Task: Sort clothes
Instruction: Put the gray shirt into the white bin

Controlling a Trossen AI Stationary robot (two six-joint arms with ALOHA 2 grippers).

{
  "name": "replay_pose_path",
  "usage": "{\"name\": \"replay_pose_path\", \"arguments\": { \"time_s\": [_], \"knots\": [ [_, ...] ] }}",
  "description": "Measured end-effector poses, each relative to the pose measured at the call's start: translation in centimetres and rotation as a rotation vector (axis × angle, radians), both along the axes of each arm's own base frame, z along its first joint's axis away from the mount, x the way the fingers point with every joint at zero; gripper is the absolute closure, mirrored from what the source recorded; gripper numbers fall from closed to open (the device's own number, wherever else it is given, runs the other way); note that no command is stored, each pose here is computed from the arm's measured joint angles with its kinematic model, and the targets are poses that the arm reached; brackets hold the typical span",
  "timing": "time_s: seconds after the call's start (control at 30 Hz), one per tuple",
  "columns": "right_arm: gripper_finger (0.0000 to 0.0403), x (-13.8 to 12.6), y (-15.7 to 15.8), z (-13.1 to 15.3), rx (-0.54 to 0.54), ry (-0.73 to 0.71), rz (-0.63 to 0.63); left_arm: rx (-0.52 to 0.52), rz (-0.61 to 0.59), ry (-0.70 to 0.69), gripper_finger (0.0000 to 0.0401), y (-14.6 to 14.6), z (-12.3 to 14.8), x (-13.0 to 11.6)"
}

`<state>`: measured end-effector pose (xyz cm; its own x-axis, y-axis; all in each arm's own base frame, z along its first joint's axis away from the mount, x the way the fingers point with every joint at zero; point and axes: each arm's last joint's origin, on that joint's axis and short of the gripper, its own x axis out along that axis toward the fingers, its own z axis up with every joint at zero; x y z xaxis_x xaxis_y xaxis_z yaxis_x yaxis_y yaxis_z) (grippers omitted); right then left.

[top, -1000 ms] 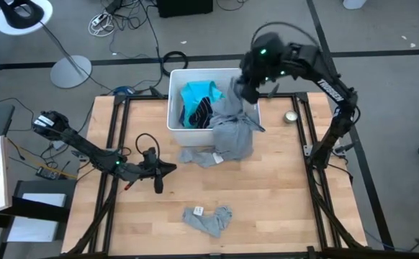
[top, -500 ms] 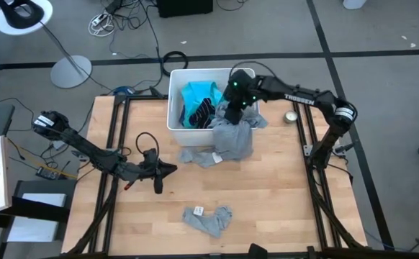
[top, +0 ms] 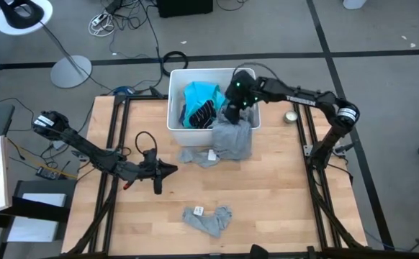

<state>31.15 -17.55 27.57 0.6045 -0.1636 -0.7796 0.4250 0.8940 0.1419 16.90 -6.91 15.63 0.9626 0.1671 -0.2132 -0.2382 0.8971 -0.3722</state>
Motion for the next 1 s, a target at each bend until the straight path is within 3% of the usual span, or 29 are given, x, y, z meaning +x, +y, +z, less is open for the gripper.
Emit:
{"name": "replay_pose_path", "arguments": {
  "time_s": [0.17,0.3,0.53,0.73,1.0],
  "knots": [
    [0.0132,-0.7,0.6,6.5,-0.094,-0.111,0.034,-0.014,-0.011,-0.021,0.036,-0.1,0.2,0.1],
    [0.0143,-2.9,2.4,11.9,-0.183,-0.202,0.061,0.005,-0.015,-0.016,0.036,-0.1,0.2,0.1],
    [0.0169,-8.2,9.2,15.8,-0.246,-0.159,0.105,0.07,-0.027,-0.005,0.036,-0.1,0.2,0.0],
    [0.0173,-11.4,15.2,13.7,-0.18,-0.098,0.092,0.088,-0.028,-0.002,0.036,-0.1,0.2,0.0],
    [0.0173,-12.9,20.3,4.1,-0.169,-0.04,-0.051,0.09,-0.027,-0.001,0.036,-0.1,0.2,0.0]
  ]
}}
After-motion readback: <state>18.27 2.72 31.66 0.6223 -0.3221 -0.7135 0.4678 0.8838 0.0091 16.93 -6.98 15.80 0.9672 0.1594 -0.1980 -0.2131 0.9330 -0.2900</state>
